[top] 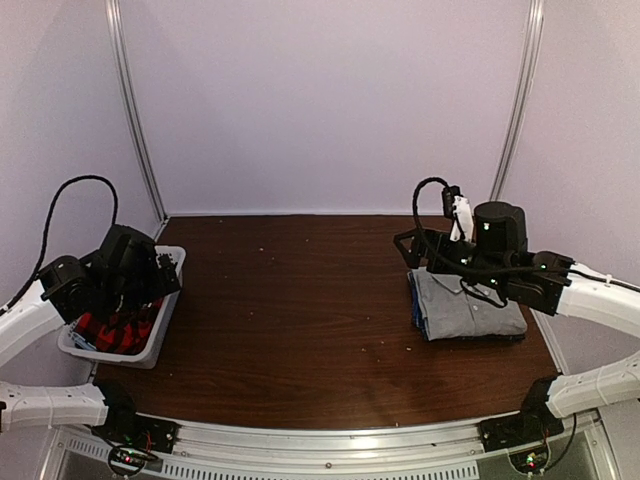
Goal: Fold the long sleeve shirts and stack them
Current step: Pick up the crumpled shirt from the bin.
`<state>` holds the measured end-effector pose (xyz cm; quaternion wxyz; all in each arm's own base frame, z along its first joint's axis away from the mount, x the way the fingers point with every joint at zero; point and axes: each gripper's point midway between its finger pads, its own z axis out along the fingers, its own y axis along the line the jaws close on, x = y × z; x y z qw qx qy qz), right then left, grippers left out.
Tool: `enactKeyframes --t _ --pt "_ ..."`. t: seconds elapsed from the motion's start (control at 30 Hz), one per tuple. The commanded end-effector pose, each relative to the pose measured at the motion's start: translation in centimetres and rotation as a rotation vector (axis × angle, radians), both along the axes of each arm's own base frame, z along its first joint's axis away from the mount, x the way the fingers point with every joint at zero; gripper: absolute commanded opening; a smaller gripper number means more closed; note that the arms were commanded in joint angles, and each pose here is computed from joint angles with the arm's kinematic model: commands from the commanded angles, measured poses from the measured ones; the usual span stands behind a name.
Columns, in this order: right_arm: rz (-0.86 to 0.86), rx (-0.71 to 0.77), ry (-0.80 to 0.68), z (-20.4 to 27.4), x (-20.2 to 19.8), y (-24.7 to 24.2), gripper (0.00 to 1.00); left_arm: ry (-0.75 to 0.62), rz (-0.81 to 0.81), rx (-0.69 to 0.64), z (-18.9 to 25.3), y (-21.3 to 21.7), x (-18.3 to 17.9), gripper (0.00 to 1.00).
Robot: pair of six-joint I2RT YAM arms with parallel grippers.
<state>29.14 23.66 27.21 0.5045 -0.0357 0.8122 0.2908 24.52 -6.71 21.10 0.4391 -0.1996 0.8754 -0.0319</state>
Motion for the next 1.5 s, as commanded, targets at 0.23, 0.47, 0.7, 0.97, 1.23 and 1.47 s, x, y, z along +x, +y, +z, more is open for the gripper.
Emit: enactKeyframes --t 0.23,0.47,0.7,0.97,1.23,1.47 --pt "0.033 0.021 -0.038 1.1 -0.1 0.7 1.0 0.185 0.045 0.045 -6.1 2.6 1.2 0.94" --pt "0.033 0.022 -0.035 0.8 -0.4 0.4 1.0 0.229 0.069 0.054 -8.2 3.3 2.5 0.82" --pt "0.029 0.02 -0.032 0.5 -0.6 0.2 1.0 0.229 0.114 0.06 -9.2 4.6 3.5 0.67" --pt "0.036 0.021 -0.029 0.5 -0.6 0.3 1.0 0.203 0.175 0.055 -9.7 6.5 4.8 0.52" --pt "0.034 0.017 -0.026 0.3 -0.7 0.1 1.0 0.172 0.215 0.075 -8.8 7.4 5.3 0.3" --pt "0.039 0.014 -0.026 0.3 -0.6 0.3 1.0 0.081 0.093 0.098 -4.5 6.2 6.9 0.0"
